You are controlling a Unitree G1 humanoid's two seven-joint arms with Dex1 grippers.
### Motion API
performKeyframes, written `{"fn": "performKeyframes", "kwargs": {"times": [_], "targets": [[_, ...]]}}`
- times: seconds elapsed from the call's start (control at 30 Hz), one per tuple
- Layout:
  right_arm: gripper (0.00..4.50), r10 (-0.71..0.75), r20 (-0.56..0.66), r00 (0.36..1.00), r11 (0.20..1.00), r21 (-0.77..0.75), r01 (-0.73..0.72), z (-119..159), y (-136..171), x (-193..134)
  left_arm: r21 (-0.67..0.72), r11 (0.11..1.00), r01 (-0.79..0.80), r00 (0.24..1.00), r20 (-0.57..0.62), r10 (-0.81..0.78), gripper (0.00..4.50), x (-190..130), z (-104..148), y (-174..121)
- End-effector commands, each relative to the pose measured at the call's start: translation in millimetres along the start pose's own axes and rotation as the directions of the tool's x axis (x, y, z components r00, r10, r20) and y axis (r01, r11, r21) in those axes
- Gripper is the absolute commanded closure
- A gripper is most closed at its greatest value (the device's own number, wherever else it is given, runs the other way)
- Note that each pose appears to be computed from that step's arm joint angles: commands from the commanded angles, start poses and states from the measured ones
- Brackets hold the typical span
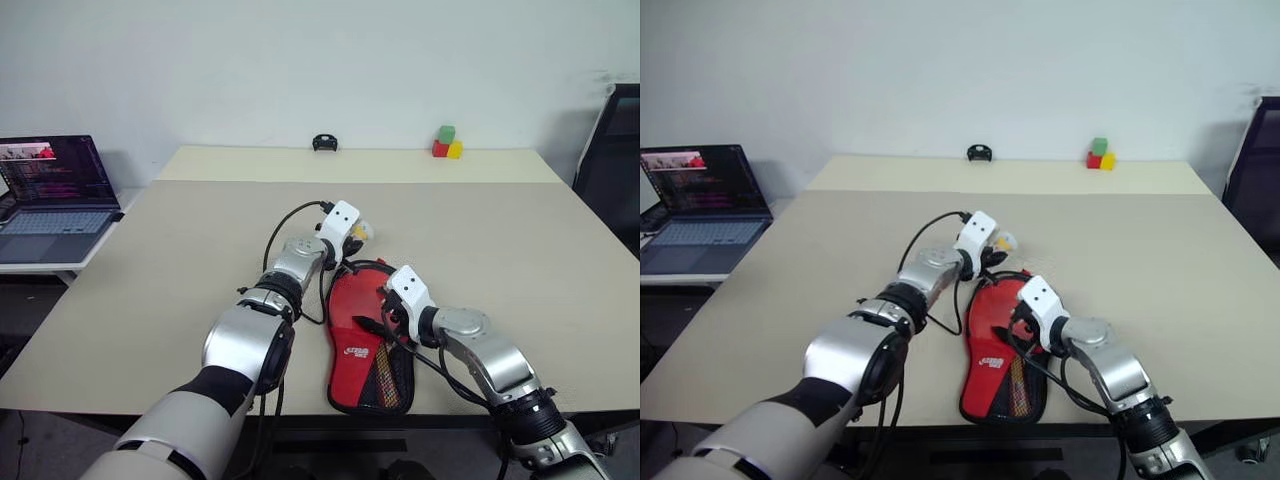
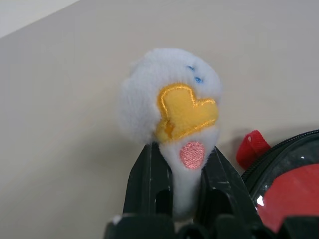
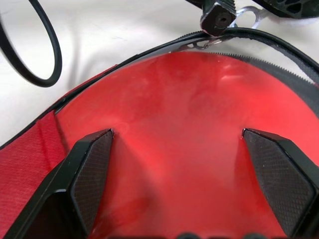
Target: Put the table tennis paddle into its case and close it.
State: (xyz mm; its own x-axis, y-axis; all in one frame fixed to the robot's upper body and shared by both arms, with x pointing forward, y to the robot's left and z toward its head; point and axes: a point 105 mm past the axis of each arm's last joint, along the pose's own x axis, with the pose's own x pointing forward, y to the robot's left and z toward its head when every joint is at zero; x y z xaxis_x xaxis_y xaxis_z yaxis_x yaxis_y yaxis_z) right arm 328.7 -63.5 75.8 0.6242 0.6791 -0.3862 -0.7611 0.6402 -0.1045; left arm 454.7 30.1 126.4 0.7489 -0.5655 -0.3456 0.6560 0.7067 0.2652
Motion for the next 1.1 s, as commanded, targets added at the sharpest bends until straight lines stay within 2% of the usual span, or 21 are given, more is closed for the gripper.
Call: {"fn": "performKeyframes", "kwargs": {"times": [0.03,0.33,0.6,0.73,0.87,0.97,1.1], "targets": [[0.00,0.053,-0.213,0.976,0.992,0.122,-0.027,-62,24,3,0.134,0.991,-0.020,0.995,0.095,0.007,4.32,2,41,-3],[0.00,0.056,-0.208,0.977,0.980,0.200,-0.013,-67,53,1,0.289,0.947,-0.139,0.986,0.130,0.105,4.32,6,64,-3],[0.00,0.057,-0.207,0.977,0.971,0.239,-0.006,-69,72,1,0.446,0.882,-0.149,0.985,0.151,0.089,4.32,12,77,-21],[0.00,0.062,-0.209,0.976,0.964,0.266,-0.005,-72,85,-1,0.567,0.812,-0.140,0.982,0.187,0.038,4.32,17,94,-45],[0.00,0.067,-0.210,0.975,0.958,0.286,-0.004,-73,96,-3,0.721,0.681,-0.126,0.977,0.210,-0.042,4.32,22,108,-77],[0.00,0.067,-0.210,0.975,0.957,0.289,-0.003,-73,100,-4,0.741,0.659,-0.128,0.972,0.226,-0.066,4.32,23,113,-87],[0.00,0.057,-0.212,0.976,0.956,0.294,0.008,-73,99,-5,0.768,0.637,-0.072,0.963,0.219,-0.155,4.32,26,113,-116]]}}
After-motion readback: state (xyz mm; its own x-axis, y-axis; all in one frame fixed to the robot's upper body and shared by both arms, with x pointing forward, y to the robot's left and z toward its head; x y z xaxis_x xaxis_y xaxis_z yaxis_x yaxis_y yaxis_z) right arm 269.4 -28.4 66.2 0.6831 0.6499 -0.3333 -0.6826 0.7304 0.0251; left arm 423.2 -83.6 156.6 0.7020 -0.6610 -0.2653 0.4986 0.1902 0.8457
